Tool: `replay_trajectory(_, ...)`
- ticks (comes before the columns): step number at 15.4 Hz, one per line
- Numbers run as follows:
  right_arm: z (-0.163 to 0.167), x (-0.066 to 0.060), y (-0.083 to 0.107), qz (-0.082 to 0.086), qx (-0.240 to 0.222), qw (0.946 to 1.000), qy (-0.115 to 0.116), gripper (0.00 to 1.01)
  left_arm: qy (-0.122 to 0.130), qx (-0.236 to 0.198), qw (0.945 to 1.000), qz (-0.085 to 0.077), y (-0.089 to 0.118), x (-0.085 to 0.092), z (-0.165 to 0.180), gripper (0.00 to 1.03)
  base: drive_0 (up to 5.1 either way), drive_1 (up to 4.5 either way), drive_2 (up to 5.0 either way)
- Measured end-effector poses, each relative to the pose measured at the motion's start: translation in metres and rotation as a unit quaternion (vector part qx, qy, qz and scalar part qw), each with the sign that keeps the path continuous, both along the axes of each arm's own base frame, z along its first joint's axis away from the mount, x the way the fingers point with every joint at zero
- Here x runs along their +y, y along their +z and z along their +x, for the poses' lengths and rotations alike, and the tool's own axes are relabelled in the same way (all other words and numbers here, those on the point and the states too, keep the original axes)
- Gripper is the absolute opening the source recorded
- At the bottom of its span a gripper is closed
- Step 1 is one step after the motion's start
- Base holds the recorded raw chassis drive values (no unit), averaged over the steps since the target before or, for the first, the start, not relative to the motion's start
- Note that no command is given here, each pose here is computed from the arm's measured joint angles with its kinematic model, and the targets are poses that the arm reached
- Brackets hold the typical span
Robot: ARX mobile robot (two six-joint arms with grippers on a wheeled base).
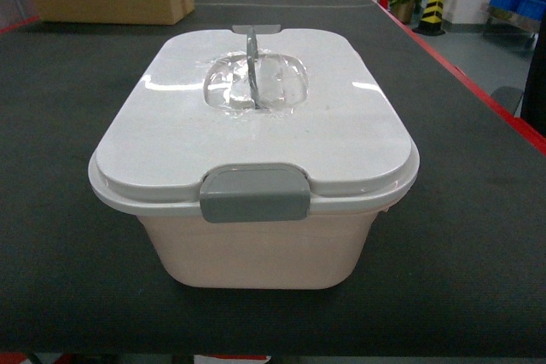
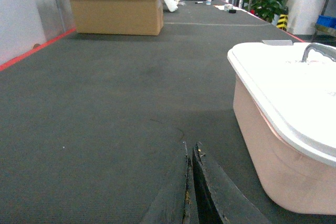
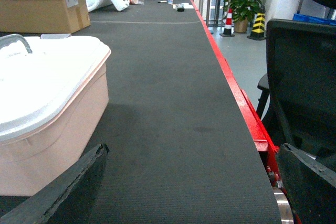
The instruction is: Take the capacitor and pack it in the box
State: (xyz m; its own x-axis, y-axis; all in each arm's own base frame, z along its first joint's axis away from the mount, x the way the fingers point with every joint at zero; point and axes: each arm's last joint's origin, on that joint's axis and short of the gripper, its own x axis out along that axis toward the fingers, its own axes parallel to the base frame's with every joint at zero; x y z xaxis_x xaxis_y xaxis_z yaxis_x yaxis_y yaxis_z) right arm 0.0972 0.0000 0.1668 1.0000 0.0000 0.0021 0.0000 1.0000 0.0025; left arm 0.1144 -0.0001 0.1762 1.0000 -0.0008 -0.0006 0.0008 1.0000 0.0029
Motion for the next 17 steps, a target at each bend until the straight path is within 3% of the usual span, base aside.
replay_trajectory(5, 0.000, 0.000, 0.000, 0.000, 0.000, 1.0000, 0.000, 0.98, 0.000, -0.008, 1.0000, 0.000, -0.006, 0.000, -0.006, 0.02, 0.0, 0.00, 0.0)
replay_trajectory(7, 0.000, 0.000, 0.000, 0.000, 0.000, 1.0000, 0.000, 0.98, -0.001, 0.022, 0.9998, 0.000, -0.013, 0.000, -0.014, 0.02, 0.0, 0.00, 0.0)
replay_trajectory(8, 0.000, 0.000, 0.000, 0.000, 0.000, 1.0000, 0.000, 0.98, -0.001, -0.011, 0.9999, 0.000, -0.007, 0.000, -0.017, 0.02, 0.0, 0.00, 0.0)
replay_trajectory(11, 0.000, 0.000, 0.000, 0.000, 0.000, 1.0000, 0.000, 0.98, 0.000, -0.002, 1.0000, -0.001, -0.009, 0.000, -0.017, 0.03, 0.0, 0.00, 0.0)
replay_trajectory(17, 0.000, 0.000, 0.000, 0.000, 0.000, 1.0000, 0.000, 0.98, 0.000, 0.001, 1.0000, -0.001, -0.009, 0.000, -0.017, 0.75, 0.0, 0.00, 0.0)
